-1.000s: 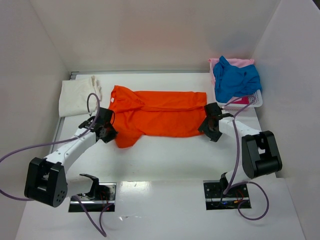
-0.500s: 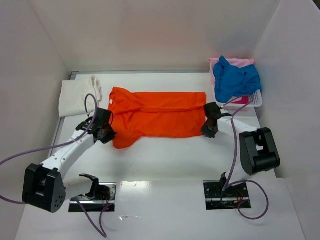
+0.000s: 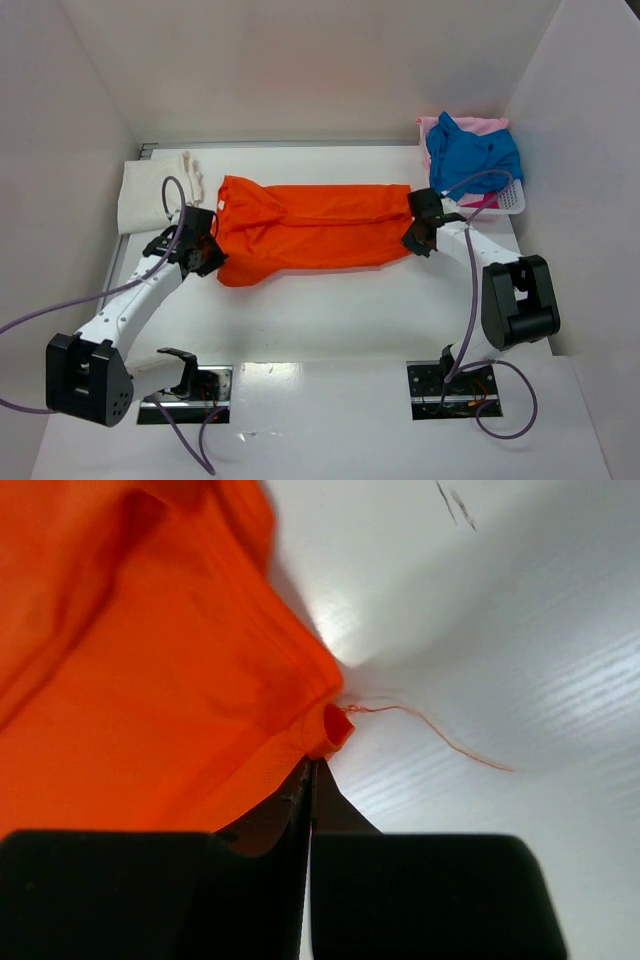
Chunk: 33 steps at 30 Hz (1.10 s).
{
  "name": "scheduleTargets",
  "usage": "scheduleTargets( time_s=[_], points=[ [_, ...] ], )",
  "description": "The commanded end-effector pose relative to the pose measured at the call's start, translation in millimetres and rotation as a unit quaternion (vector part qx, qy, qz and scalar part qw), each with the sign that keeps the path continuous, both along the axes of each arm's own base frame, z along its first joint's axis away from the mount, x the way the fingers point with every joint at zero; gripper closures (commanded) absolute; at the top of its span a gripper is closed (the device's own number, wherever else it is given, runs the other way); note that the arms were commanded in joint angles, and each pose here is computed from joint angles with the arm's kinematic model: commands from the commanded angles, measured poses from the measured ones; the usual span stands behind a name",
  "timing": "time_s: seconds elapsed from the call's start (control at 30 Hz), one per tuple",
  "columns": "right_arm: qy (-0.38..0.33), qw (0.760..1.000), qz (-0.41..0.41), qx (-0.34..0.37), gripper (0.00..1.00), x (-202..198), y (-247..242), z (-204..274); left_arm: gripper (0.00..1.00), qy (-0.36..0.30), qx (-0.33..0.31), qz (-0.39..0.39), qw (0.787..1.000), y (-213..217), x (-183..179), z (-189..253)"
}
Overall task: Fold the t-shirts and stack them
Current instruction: Grap the side of the flattened tshirt closest away from the robot with both arms, then fold the other side of the tshirt into a rectangle
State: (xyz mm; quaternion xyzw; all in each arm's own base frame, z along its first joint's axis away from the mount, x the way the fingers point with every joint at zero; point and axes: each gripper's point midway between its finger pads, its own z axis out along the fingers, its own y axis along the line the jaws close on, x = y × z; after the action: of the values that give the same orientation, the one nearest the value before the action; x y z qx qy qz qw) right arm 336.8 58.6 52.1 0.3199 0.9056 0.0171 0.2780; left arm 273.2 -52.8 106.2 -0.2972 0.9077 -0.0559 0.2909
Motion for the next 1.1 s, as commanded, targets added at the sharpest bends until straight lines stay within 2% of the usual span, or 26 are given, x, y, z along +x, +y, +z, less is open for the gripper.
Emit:
scheduleTargets(
  time_s=[0.0,0.13,0.37,0.77,1.07],
  points=[
    [-0.068,0.998,0.006,-0.018,1.0,31.5,-1.4,46.2,1.0,-0.065,0.018,-0.014,0.998,8.5,36.1,41.3],
    [-0.093,0.995,0.009,-0.02,1.0,52.4,-1.8,63.1,1.0,-0.1,0.025,-0.014,0.995,15.6,67.4,64.3],
    [-0.112,0.993,0.017,-0.033,1.0,93.2,-4.6,67.8,1.0,-0.114,0.029,-0.008,0.993,27.6,114.3,67.4],
    [-0.111,0.993,0.024,-0.042,1.0,140.6,0.4,44.1,1.0,-0.082,0.032,-0.028,0.996,23.1,177.8,24.7],
    [-0.133,0.989,0.014,-0.066,1.0,166.4,-13.1,57.5,1.0,-0.1,0.047,-0.061,0.992,20.5,207.7,31.6]
  ],
)
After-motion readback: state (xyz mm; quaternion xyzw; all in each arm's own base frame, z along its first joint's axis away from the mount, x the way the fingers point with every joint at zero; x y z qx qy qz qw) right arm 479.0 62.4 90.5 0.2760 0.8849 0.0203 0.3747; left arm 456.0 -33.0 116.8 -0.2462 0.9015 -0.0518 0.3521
